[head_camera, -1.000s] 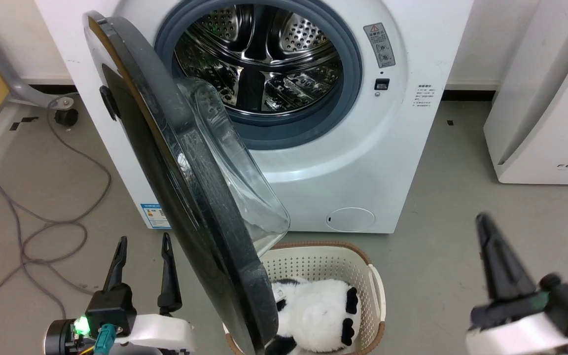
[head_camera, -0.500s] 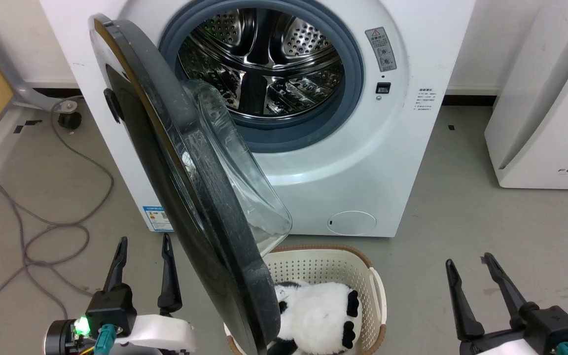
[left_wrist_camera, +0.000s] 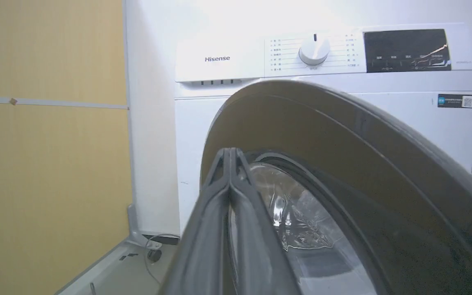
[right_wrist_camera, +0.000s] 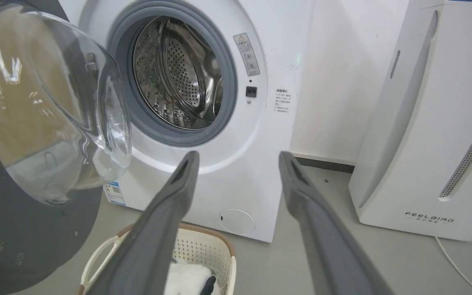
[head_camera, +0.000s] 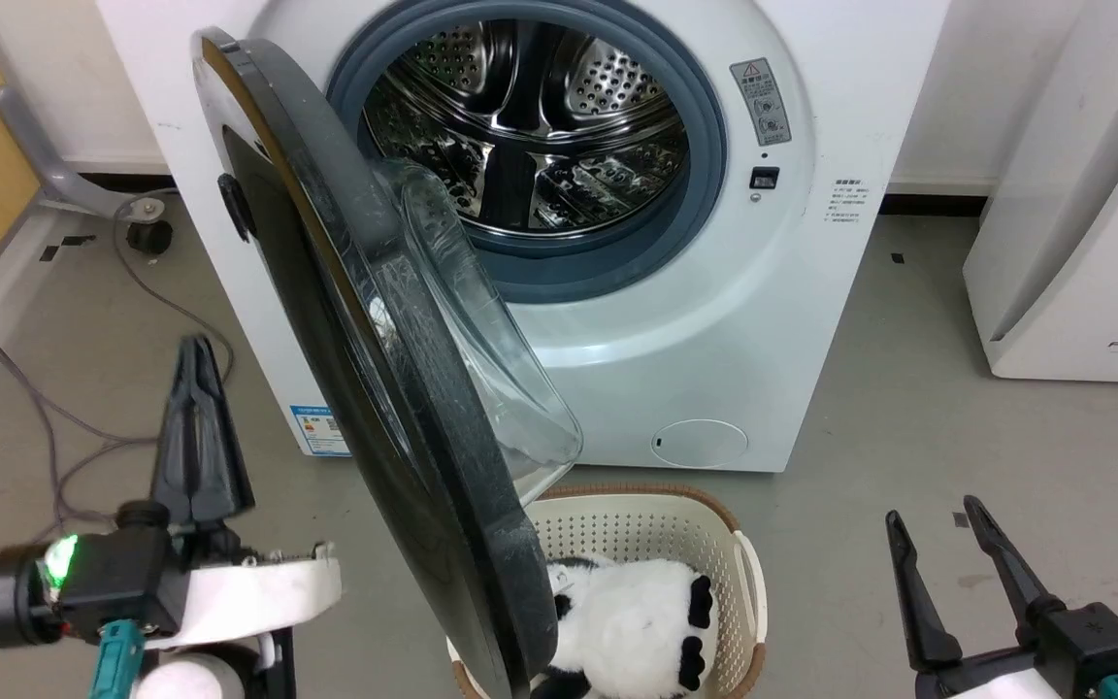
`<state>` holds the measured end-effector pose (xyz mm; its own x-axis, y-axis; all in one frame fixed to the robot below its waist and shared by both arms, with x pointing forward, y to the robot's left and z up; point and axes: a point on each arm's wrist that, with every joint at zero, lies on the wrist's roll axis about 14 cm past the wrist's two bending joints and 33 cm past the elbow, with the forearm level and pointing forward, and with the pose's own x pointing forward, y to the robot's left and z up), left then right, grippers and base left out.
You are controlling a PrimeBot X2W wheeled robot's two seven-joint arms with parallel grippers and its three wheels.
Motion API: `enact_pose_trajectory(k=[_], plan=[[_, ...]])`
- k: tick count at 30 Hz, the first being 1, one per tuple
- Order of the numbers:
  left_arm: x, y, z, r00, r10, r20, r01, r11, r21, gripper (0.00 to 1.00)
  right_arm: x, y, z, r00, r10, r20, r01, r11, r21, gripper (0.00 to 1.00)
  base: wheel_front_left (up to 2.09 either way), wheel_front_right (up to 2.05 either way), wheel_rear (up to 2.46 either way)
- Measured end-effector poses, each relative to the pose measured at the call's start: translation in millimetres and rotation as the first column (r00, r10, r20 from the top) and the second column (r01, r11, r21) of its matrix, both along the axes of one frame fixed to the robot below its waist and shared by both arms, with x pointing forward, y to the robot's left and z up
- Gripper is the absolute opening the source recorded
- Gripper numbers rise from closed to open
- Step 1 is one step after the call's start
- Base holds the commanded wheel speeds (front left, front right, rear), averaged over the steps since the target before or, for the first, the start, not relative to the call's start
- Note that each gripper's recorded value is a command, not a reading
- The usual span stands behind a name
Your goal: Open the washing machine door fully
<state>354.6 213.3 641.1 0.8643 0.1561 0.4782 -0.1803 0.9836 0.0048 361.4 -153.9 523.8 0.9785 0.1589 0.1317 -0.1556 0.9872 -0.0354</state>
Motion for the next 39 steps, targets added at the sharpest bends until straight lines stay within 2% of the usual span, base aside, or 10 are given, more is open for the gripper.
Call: enact_pose_trajectory(k=[8, 15, 22, 28, 33, 36, 39], plan=[[-17, -45, 65, 0.966, -0.154, 0.207, 0.142, 0.987, 0.073, 0.00, 0, -6, 12, 0.999, -0.019, 0.038, 0.019, 1.000, 0.015, 1.00, 0.00, 0.00, 0.00], [-30, -108, 78, 0.897, -0.372, 0.240, 0.352, 0.928, 0.124, 0.00, -1, -7, 19, 0.998, -0.023, 0.057, 0.022, 1.000, 0.022, 1.00, 0.00, 0.00, 0.00], [-47, -167, 68, 0.800, -0.567, 0.198, 0.542, 0.823, 0.168, 0.00, -2, -9, 20, 0.998, -0.027, 0.061, 0.025, 0.999, 0.021, 1.00, 0.00, 0.00, 0.00], [-56, -201, 39, 0.736, -0.669, 0.100, 0.652, 0.741, 0.158, 0.00, -3, -9, 19, 0.998, -0.028, 0.058, 0.027, 0.999, 0.021, 1.00, 0.00, 0.00, 0.00], [-64, -217, 10, 0.701, -0.713, 0.010, 0.705, 0.696, 0.134, 0.00, -3, -9, 18, 0.998, -0.028, 0.054, 0.027, 0.999, 0.019, 1.00, 0.00, 0.00, 0.00], [-64, -220, -6, 0.695, -0.718, -0.041, 0.717, 0.687, 0.118, 0.00, -2, -10, 17, 0.998, -0.029, 0.051, 0.028, 0.999, 0.018, 1.00, 0.00, 0.00, 0.00], [-61, -218, -23, 0.701, -0.707, -0.091, 0.713, 0.693, 0.105, 0.00, -1, -9, 16, 0.998, -0.027, 0.049, 0.026, 1.000, 0.017, 1.00, 0.00, 0.00, 0.00]])
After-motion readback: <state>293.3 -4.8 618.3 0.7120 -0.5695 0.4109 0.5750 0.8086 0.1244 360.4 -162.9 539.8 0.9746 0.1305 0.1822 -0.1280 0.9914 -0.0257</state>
